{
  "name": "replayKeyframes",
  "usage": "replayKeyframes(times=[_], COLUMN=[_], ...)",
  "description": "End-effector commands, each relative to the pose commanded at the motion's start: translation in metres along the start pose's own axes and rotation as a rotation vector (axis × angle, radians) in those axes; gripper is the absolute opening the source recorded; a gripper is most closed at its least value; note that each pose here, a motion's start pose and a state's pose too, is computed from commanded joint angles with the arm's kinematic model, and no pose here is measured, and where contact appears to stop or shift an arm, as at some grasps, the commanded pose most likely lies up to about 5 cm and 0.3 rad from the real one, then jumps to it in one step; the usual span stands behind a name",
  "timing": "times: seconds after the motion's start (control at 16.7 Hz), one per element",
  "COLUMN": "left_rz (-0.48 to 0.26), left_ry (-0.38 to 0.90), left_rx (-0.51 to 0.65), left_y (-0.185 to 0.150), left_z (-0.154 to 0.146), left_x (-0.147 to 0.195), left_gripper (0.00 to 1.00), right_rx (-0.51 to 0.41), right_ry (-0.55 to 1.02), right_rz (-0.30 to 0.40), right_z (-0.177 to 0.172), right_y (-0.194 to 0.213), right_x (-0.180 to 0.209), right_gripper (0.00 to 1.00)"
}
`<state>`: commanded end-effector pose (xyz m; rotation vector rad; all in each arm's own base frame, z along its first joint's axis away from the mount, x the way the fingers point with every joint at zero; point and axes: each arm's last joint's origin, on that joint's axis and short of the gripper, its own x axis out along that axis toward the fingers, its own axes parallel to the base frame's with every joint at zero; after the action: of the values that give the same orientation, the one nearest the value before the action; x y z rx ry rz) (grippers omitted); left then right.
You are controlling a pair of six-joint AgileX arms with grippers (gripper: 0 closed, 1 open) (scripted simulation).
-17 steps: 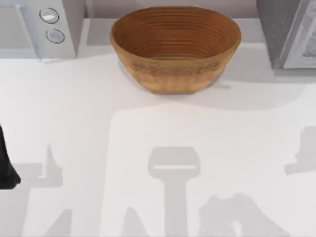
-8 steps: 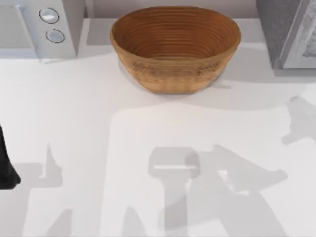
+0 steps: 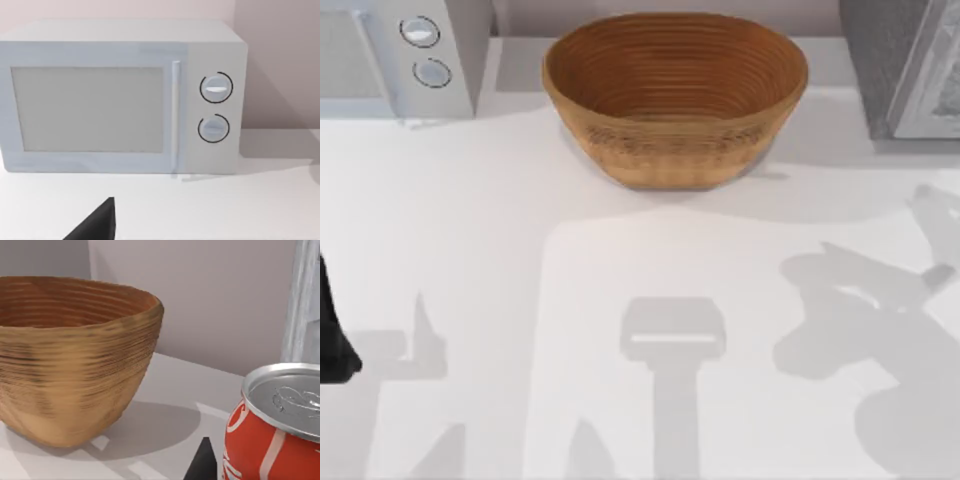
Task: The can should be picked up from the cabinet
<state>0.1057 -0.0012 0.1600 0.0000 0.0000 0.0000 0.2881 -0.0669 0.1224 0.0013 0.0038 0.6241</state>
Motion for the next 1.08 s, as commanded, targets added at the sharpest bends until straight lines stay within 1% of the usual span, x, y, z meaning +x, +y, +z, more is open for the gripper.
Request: replayKeyframes(times=[0.24,0.48,0.9,1.08], left_rz=[0.000,0.000,0.000,0.000], left_ry=[0.000,0.000,0.000,0.000], left_rx=[0.000,0.000,0.000,0.000], left_y=[0.000,0.000,0.000,0.000], left_z=[0.000,0.000,0.000,0.000], left_x=[0.000,0.000,0.000,0.000], left_gripper=[1.00,1.00,1.00,1.00], right_rx=[-0.001,0.000,0.003,-0.001], right_ry=[-0.001,-0.001,0.000,-0.002], right_rz=[0.081,0.131,0.146,0.144], right_z=[-0.040,-0.067,-0.072,-0.074], right_y=[-0.017,-0.023,-0.022,-0.022], right_x=[0.000,-0.003,-0.003,0.006], right_gripper=[0.00,0.00,0.00,0.00])
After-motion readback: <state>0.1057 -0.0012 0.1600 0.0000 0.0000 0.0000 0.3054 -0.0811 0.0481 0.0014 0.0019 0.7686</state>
